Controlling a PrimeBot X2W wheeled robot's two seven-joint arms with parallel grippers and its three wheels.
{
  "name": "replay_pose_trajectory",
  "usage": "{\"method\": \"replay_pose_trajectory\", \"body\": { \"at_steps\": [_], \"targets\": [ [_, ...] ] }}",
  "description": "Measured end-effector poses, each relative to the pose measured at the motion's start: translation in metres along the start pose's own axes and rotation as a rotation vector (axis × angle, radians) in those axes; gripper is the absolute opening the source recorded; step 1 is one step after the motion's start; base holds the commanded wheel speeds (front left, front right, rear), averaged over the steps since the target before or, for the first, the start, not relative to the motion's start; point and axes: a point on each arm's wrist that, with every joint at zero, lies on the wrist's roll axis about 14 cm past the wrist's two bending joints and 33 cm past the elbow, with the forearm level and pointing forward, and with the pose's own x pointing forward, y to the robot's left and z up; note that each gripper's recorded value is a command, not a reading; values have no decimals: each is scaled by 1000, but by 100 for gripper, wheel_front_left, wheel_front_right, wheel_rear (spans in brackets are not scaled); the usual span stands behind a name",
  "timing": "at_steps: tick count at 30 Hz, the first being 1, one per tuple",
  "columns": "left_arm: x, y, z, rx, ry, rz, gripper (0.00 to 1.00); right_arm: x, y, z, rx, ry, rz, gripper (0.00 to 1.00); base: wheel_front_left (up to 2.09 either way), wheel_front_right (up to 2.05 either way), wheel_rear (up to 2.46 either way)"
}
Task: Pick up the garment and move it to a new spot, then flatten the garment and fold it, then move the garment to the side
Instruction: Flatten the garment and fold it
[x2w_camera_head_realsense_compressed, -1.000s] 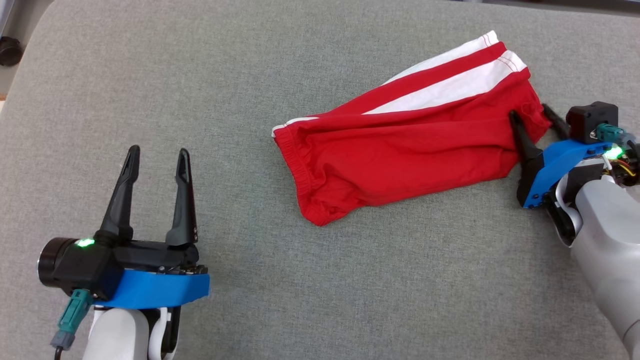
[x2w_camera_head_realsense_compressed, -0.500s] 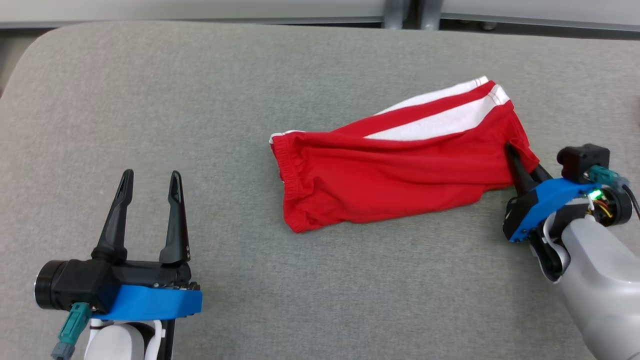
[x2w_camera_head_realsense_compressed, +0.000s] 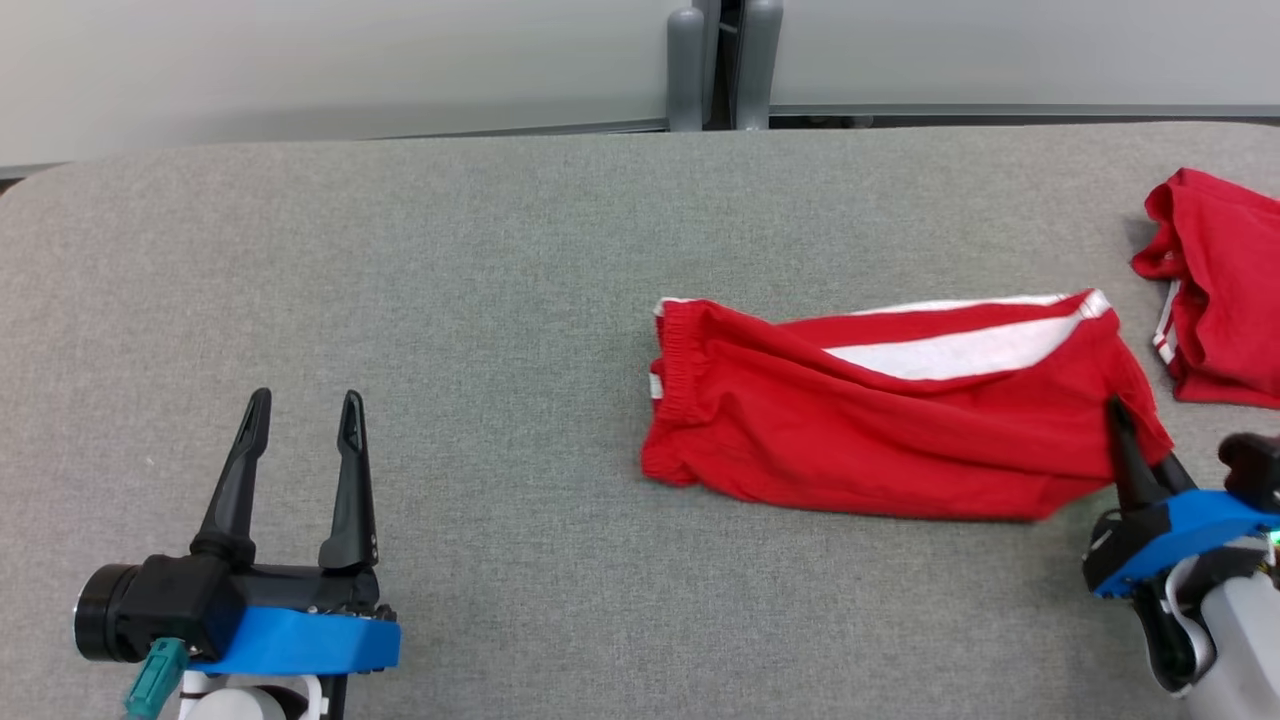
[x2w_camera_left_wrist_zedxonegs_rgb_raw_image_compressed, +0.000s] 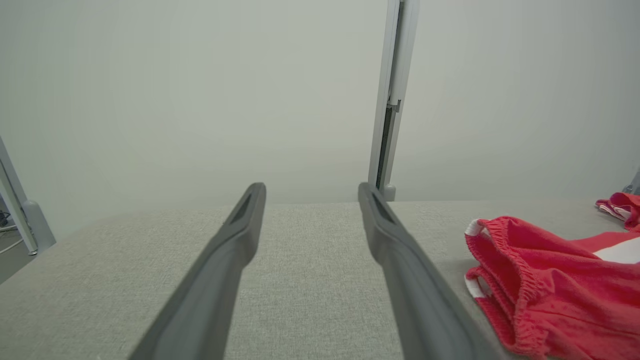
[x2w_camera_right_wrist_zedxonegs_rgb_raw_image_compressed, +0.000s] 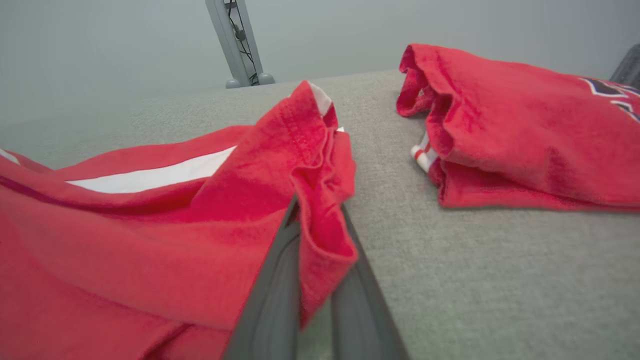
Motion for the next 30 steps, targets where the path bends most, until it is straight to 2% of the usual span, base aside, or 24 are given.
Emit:
{"method": "replay_pose_trajectory", "body": {
  "at_steps": [6, 12, 16, 21, 26, 30],
  "targets": [
    [-5, -2, 3, -6, -3, -4, 100, -11, -14, 3, 1, -23, -45, 0, 0, 0, 0],
    [-9, 0, 3, -5, 1, 2, 100, -1, 7, 25, -16, -92, -3, 0, 0, 0, 0],
    [-10, 1, 4, -3, 0, 6, 100, 13, 37, 52, -25, -167, 67, 0, 0, 0, 0],
    [-12, 4, 4, -5, 0, 15, 100, 26, 92, 80, -42, -238, 195, 0, 0, 0, 0],
    [-15, 7, 3, -7, 4, 25, 100, 31, 148, 90, -74, -261, 333, 0, 0, 0, 0],
    [-18, 11, 3, -9, 7, 41, 100, 28, 184, 83, -94, -246, 427, 0, 0, 0, 0]
  ]
}}
